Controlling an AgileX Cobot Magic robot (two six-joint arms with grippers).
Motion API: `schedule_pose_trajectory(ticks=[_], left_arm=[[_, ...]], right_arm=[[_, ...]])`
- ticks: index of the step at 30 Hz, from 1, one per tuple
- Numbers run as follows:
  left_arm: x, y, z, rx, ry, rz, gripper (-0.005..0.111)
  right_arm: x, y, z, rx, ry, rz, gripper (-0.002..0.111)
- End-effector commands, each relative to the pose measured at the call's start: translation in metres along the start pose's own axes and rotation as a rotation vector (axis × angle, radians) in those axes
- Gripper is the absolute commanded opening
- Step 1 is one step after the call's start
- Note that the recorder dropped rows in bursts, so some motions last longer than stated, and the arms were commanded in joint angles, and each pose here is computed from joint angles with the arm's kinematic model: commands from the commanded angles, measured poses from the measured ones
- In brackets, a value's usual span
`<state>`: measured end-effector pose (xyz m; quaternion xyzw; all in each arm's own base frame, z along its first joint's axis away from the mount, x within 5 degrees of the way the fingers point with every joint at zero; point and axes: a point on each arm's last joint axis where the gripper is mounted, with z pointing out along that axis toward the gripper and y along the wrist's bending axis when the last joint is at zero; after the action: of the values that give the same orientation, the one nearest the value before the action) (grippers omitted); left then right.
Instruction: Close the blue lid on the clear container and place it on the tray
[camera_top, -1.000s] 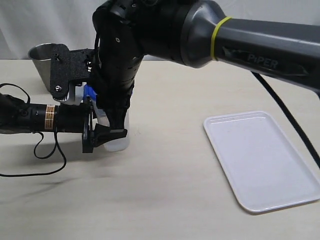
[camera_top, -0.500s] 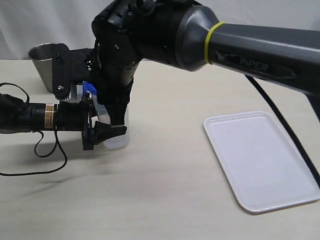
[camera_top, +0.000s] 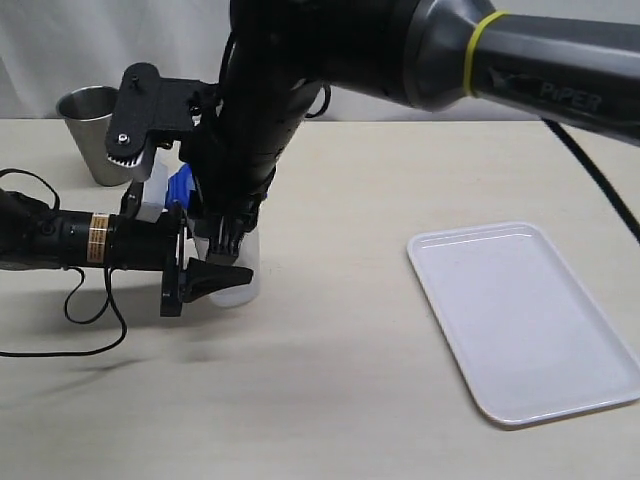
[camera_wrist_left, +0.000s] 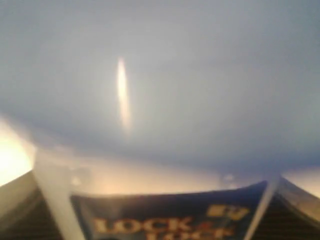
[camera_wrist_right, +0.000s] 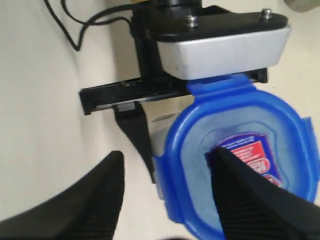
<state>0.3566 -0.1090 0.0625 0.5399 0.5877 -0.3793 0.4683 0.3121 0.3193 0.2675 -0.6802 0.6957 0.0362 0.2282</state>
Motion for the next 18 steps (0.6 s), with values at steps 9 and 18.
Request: schedule_pose_trajectory(ticks=[9,18], left_arm=[[0.003,-0.008,0.003,0.042,0.023,0.002,0.0],[0.003,-0.008,0.003,0.042,0.023,-0.002,0.0]], right_arm=[[0.039,-0.045,-0.066,-0.244,-0.364,0.757,0.048],[0.079,-0.066,-0.017,-0.343,-0.224,1.01,0.046]])
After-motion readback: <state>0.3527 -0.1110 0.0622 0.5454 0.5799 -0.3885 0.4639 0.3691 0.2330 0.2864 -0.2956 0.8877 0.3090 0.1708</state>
